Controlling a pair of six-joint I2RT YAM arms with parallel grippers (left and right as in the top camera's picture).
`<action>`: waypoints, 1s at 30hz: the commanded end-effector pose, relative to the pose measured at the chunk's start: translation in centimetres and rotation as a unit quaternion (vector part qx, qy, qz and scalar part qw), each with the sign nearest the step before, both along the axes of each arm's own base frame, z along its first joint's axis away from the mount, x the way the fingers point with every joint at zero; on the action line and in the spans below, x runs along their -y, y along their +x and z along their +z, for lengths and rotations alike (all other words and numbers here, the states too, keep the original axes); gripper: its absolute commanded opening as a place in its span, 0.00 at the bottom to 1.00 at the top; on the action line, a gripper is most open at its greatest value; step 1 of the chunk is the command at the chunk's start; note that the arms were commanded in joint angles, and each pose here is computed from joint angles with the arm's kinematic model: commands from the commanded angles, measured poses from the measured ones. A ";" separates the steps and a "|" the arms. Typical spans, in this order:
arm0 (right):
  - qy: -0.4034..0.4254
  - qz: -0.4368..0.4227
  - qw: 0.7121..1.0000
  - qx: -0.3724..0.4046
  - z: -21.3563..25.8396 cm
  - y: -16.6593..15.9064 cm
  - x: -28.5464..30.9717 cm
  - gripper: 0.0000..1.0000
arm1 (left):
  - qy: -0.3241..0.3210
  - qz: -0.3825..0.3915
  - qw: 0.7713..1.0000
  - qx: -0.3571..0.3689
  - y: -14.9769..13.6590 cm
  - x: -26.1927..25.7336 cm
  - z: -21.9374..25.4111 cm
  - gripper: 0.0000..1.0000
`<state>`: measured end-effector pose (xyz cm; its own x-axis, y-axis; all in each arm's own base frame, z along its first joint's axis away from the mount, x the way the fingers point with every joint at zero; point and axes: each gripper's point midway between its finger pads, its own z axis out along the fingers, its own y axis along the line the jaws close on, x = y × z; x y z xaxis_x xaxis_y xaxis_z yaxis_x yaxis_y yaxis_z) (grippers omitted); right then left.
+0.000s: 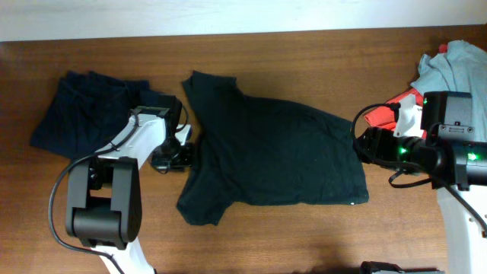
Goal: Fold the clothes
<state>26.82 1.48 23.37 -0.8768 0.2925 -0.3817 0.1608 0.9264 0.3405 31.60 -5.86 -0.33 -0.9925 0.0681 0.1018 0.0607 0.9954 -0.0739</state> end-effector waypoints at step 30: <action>0.004 0.004 1.000 0.006 0.2 0.2 -0.3 0.68 | -0.089 -0.119 0.987 0.059 2.1 4.5 -1.0 0.25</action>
